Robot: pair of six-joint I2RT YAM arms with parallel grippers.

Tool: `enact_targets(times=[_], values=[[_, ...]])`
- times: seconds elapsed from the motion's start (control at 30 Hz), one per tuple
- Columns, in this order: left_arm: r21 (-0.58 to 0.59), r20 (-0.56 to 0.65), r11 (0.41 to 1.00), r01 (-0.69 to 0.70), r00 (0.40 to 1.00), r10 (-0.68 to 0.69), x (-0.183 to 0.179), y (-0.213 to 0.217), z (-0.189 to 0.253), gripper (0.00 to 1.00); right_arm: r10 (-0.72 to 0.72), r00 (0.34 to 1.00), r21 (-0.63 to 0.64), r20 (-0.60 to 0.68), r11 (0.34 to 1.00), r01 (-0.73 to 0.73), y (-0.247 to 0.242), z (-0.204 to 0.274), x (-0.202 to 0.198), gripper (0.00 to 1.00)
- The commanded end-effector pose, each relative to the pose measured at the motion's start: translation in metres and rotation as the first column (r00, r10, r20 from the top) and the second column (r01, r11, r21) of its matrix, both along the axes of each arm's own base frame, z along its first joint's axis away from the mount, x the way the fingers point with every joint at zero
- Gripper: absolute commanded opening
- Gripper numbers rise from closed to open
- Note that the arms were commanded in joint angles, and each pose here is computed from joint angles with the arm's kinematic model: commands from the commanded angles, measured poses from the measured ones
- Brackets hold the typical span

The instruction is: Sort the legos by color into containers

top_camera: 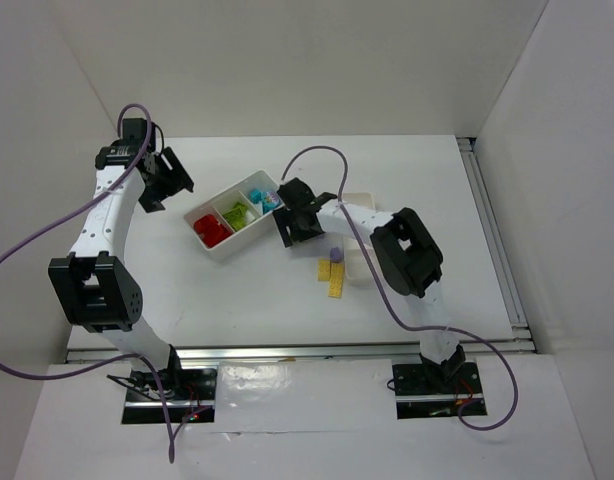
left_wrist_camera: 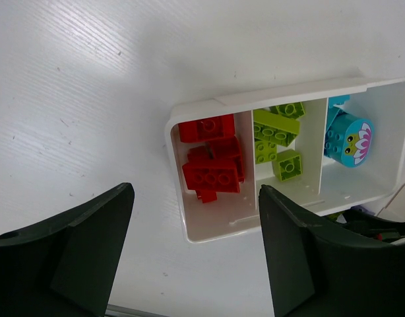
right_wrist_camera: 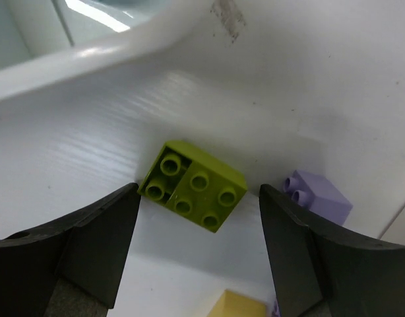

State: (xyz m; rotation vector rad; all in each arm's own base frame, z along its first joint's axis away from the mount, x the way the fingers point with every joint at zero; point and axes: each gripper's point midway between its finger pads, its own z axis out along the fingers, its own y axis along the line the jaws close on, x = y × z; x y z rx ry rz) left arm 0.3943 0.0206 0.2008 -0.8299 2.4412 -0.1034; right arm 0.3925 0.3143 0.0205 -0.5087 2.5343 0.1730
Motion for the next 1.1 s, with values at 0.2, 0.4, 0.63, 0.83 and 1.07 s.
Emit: enact_targets(times=[0.2, 0.4, 0.63, 0.83, 1.07], values=[[0.004, 0.06, 1.0, -0.001, 0.998, 0.001, 0.007, 0.002, 0.019, 0.86, -0.025, 0.997, -0.055, 0.08, 0.998, 0.029, -0.009, -0.006, 0.031, 0.71], [-0.004, 0.061, 1.0, 0.004, 0.998, -0.004, 0.007, 0.001, 0.02, 0.86, -0.013, 0.99, -0.012, 0.137, 1.0, 0.015, -0.007, 0.017, 0.026, 0.56], [-0.004, 0.052, 1.0, 0.004, 0.999, -0.004, 0.008, 0.001, 0.016, 0.86, 0.01, 0.98, 0.06, 0.2, 0.998, -0.023, 0.002, 0.09, 0.005, 0.5], [-0.004, 0.052, 1.0, 0.004, 0.999, -0.004, 0.008, 0.001, 0.016, 0.86, 0.051, 0.959, 0.195, 0.28, 0.975, -0.109, 0.034, 0.158, 0.004, 0.5], [0.021, 0.069, 1.0, -0.013, 0.998, 0.012, 0.005, 0.006, 0.023, 0.86, 0.128, 0.925, 0.343, 0.357, 0.904, -0.257, 0.103, 0.193, 0.024, 0.5]])
